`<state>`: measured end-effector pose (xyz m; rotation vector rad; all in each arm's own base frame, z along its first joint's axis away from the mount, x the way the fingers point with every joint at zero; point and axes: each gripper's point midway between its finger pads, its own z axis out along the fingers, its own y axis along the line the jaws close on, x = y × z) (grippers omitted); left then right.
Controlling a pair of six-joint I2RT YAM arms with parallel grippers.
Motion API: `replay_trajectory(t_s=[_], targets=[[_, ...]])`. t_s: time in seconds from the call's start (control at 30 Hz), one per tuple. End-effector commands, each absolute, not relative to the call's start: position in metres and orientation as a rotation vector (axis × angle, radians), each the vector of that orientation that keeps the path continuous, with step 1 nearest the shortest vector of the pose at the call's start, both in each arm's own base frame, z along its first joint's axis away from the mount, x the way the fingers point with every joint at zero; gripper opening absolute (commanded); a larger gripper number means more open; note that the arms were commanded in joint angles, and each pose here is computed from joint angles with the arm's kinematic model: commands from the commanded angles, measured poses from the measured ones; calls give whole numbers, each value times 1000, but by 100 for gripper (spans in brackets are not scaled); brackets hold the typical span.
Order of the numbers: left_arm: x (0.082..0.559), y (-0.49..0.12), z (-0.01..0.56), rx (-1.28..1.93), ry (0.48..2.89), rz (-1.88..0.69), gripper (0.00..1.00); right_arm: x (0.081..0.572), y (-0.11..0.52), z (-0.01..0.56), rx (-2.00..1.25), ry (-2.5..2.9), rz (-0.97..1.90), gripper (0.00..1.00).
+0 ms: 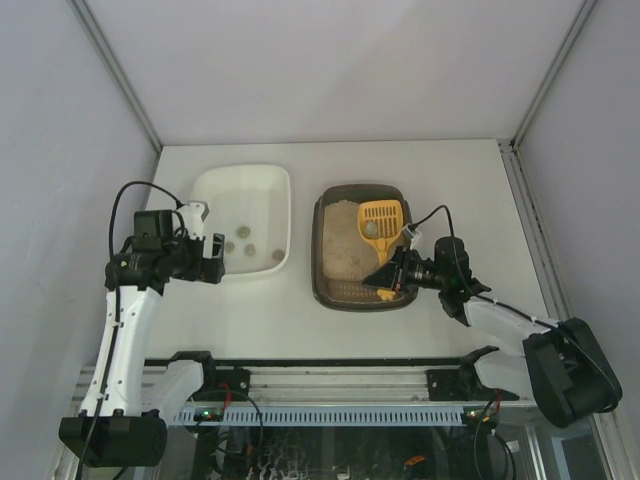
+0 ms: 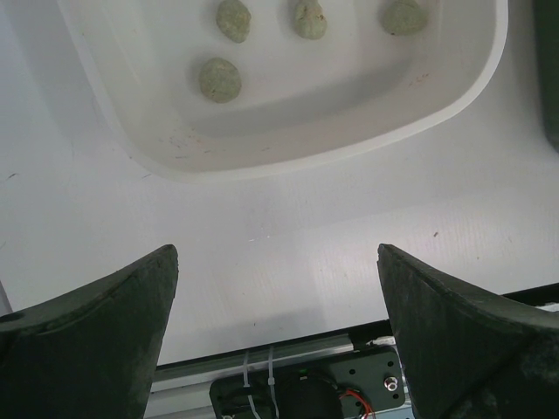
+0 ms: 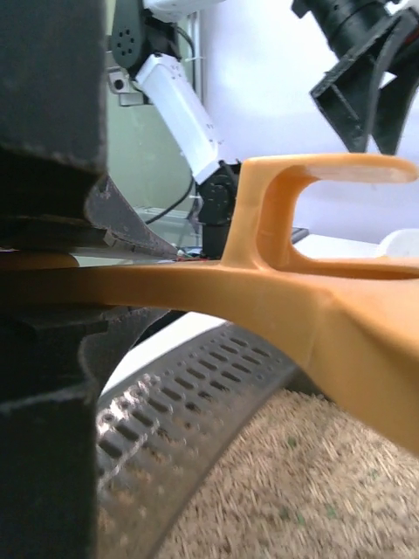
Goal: Clean the litter box
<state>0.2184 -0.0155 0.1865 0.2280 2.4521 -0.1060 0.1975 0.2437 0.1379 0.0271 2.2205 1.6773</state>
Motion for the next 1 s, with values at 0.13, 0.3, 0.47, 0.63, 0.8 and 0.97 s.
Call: replay_trajectory(t_s=[0.13, 0.3, 0.47, 0.63, 0.8, 0.97], targets=[[221, -12, 188, 230, 2418, -111, 100, 199, 255, 153, -105, 2179, 1535, 0], [222, -9, 188, 213, 2418, -101, 100, 226, 253, 165, -151, 2237, 1364, 0], [221, -7, 189, 199, 2413, -96, 100, 217, 237, 129, -94, 2408, 1219, 0], [221, -7, 187, 198, 2423, -103, 100, 201, 205, 111, -142, 2536, 952, 0], [223, -6, 182, 194, 2446, -104, 100, 190, 195, 118, -191, 2521, 918, 0], [223, -5, 182, 189, 2449, -100, 100, 178, 227, 142, -205, 2383, 1300, 0]])
